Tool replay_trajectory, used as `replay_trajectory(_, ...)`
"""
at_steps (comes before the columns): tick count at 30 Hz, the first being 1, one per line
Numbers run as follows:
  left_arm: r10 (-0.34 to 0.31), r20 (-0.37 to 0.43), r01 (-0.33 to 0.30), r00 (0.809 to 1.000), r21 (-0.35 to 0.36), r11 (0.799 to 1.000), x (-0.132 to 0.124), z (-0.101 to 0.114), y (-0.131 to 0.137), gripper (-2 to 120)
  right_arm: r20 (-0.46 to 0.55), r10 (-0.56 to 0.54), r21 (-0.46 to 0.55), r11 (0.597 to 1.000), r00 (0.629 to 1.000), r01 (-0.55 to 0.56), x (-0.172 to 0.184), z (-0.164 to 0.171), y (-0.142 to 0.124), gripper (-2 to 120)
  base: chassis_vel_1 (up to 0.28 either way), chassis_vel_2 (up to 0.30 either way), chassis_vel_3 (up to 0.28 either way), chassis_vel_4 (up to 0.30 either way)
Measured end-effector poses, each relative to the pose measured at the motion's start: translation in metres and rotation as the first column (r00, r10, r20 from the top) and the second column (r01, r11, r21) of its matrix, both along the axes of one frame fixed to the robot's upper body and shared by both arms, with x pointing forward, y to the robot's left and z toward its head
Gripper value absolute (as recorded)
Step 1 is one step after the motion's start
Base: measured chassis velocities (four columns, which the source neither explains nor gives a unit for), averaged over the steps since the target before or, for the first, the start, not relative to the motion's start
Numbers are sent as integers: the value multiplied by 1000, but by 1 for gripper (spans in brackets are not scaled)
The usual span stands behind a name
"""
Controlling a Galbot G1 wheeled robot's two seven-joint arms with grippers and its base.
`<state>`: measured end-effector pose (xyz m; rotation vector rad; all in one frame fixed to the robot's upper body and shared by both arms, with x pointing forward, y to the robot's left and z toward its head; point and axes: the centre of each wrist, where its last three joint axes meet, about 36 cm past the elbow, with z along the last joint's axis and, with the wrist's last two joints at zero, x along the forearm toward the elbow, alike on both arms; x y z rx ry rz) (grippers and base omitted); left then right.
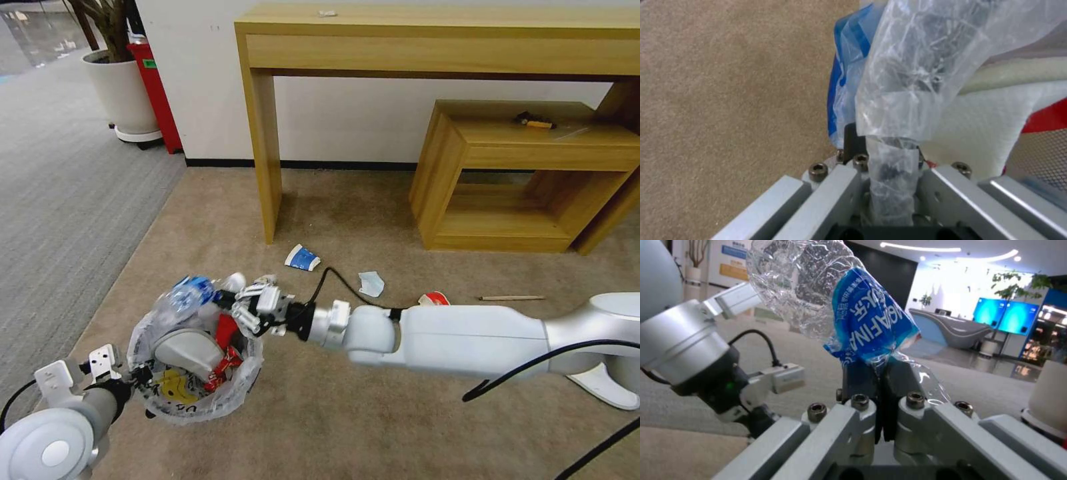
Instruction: Pick up the trash bin and place the garbage on the floor into it.
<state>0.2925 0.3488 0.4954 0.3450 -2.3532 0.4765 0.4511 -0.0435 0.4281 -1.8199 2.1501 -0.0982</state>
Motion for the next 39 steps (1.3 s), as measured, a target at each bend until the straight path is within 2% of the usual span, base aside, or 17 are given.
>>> replay_trajectory(10, 5, 3, -5, 1000, -3, 1000, 1, 0, 2, 0, -57, 15, -49, 999, 998, -18, -24, -37, 6, 0, 0, 0, 0, 0)
replay_trajectory(12, 6, 0, -6, 1000, -4, 1000, 2, -1, 3, 0, -67, 5, -65, 998, 998, -9, -27, -52, 3, 0, 0, 0, 0, 0)
replay_trajectory(17, 7, -1, -7, 1000, -5, 1000, 2, -1, 3, 0, -75, -15, -77, 997, 997, 9, -28, -63, -4, 0, 0, 0, 0, 0)
replay_trajectory(20, 6, 0, -6, 1000, -6, 1000, 2, -1, 3, 0, -84, -28, -88, 996, 996, 20, -30, -72, -8, 12, 0, 0, 0, 0)
replay_trajectory(21, 6, 0, -6, 1000, -6, 1000, 2, -1, 3, 0, -84, -28, -88, 996, 996, 20, -30, -72, -8, 12, 0, 0, 0, 0)
replay_trajectory(24, 5, 0, -5, 1000, -7, 1000, 2, 0, 3, 0, -88, -32, -91, 996, 996, 24, -31, -78, -8, 26, 0, 0, 0, 0)
replay_trajectory(26, 6, -1, -6, 1000, -7, 1000, 2, -1, 3, 0, -88, -31, -90, 996, 996, 23, -31, -79, -8, 30, 0, 0, 0, 0)
replay_trajectory(27, 7, -4, -7, 1000, -8, 1000, 2, -2, 4, 0, -86, -30, -85, 996, 996, 23, -30, -79, -6, 37, 0, 0, 0, 0)
replay_trajectory(29, 8, -5, -8, 1000, -8, 1000, 2, -2, 4, 0, -85, -30, -83, 996, 996, 23, -30, -78, -5, 40, 0, 0, 0, 0)
replay_trajectory(32, 8, -9, -8, 1000, -8, 1000, 1, -3, 4, 0, -77, -37, -80, 996, 996, 31, -24, -78, -3, 55, 0, 0, 0, 0)
replay_trajectory(33, 8, -9, -8, 1000, -8, 1000, 1, -3, 4, 0, -77, -37, -80, 996, 996, 31, -24, -78, -3, 55, 0, 0, 0, 0)
replay_trajectory(37, 6, -8, -6, 1000, -9, 1000, 0, -3, 3, 0, -70, -56, -78, 996, 996, 50, -18, -82, -6, 72, 0, 0, 0, 0)
replay_trajectory(39, 5, -7, -5, 1000, -9, 1000, 0, -2, 3, 0, -71, -58, -80, 995, 996, 53, -18, -84, -7, 74, 0, 0, 0, 0)
